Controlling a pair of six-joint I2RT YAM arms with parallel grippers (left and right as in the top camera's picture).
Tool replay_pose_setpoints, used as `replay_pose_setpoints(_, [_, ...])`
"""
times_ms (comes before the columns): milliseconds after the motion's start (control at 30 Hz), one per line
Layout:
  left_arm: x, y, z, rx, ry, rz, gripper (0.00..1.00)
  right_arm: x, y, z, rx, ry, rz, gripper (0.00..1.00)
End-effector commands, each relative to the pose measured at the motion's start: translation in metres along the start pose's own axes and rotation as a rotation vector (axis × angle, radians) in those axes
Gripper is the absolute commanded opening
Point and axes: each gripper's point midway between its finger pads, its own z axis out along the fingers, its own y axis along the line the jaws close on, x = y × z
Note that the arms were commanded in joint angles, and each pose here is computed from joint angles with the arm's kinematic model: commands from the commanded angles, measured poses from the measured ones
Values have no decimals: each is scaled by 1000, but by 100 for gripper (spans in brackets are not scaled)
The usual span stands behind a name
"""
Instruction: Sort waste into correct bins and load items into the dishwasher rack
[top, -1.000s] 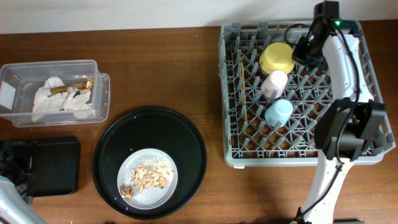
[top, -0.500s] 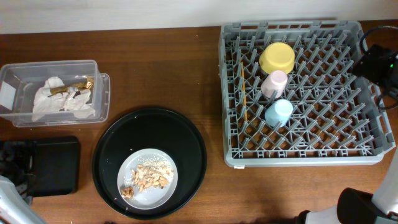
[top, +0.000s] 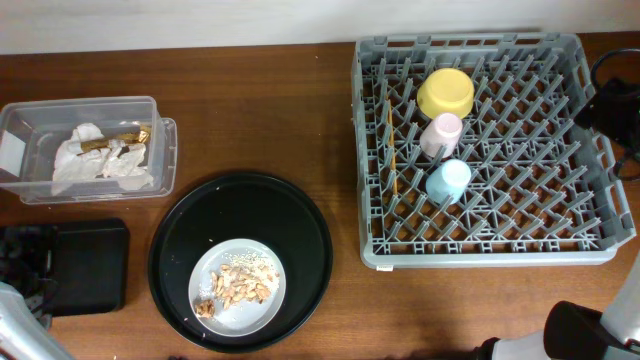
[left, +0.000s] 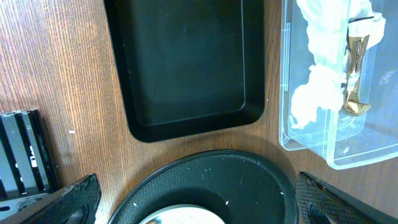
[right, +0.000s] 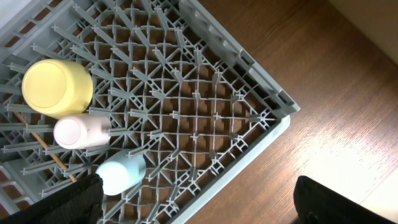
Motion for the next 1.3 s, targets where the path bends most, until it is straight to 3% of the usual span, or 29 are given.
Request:
replay_pose_setpoints(0, [-1, -1, -2, 3, -9, -8, 99, 1, 0, 1, 1, 6, 6, 98])
replay_pose_setpoints(67, [14, -11, -3, 71, 72, -10, 99, 1, 0, 1, 1, 6, 6, 98])
replay_pose_setpoints(133, [79, -15, -18, 151, 388, 5, 99, 1, 0, 1, 1, 6, 6, 98])
replay_pose_setpoints(200, [117, -46, -38, 385, 519, 315, 99, 1, 0, 1, 1, 6, 6, 98])
replay_pose_setpoints(267, [138, -49, -45, 410, 584, 392, 99, 0, 0, 1, 1, 6, 6, 98])
replay_pose_setpoints(333, [189, -53, -53, 395, 687, 628, 99, 1, 0, 1, 1, 6, 6, 98])
replay_pose_setpoints(367, [206, -52, -55, 383, 713, 716, 99, 1, 0, 1, 1, 6, 6, 98])
replay_pose_setpoints(433, [256, -47, -59, 349, 737, 1030, 99, 1, 0, 1, 1, 6, 6, 98])
replay_pose_setpoints(567, [308, -30, -48, 188, 529, 1363, 99, 0, 0, 1, 1, 6, 6, 98])
replay_pose_setpoints(733, [325, -15, -26, 64, 283, 1397, 99, 0, 0, 1, 1, 6, 6, 98])
replay_pose_setpoints(933, [360, -12, 36, -100, 322, 1449, 95, 1, 0, 1, 1, 6, 6, 98])
replay_pose_setpoints(1100, [367, 0, 64, -202, 338, 1456, 94, 0, 0, 1, 1, 6, 6, 98])
replay_pose_setpoints(1167, [367, 4, 71, -207, 338, 1457, 95, 0, 0, 1, 1, 6, 6, 98])
replay_pose_setpoints(1267, [384, -11, 87, -89, 328, 1442, 95, 1, 0, 1, 1, 6, 6, 98])
